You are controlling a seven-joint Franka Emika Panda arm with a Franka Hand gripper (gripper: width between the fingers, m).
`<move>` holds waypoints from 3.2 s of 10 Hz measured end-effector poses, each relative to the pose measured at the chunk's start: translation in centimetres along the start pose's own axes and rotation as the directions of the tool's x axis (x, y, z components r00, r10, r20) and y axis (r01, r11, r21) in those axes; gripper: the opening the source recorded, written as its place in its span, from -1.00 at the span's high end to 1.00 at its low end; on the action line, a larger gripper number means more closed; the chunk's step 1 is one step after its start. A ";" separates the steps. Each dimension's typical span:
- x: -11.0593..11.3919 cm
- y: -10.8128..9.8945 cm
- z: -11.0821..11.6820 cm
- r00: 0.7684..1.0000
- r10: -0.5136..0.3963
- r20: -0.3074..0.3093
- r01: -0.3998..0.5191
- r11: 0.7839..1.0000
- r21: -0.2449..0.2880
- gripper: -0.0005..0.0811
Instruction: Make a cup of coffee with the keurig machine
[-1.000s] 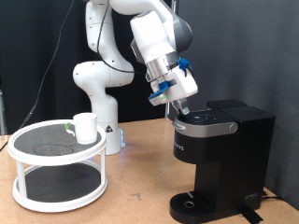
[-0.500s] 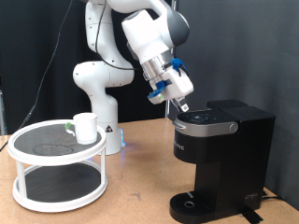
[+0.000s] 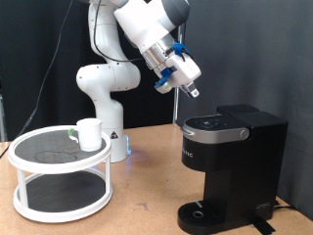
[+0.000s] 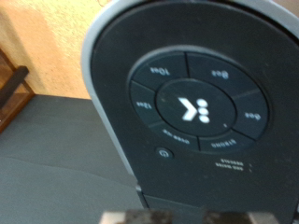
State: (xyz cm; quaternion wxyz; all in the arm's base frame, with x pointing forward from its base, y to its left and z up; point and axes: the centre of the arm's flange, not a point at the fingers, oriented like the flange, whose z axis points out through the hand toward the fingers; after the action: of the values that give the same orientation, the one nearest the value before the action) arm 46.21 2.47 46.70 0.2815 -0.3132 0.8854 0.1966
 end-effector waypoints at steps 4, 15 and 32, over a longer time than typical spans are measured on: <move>1.9 0.6 0.0 0.996 -0.014 -0.086 0.004 0.994 -0.111 0.99; 8.5 1.0 -7.2 0.985 -0.102 -0.138 0.051 0.943 -0.328 0.99; 20.0 0.0 -18.1 0.986 -0.109 -0.123 0.072 0.960 -0.269 0.99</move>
State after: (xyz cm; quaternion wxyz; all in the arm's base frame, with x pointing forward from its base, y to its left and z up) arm 26.47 -15.90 48.08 0.1847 -0.4007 0.8533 0.2777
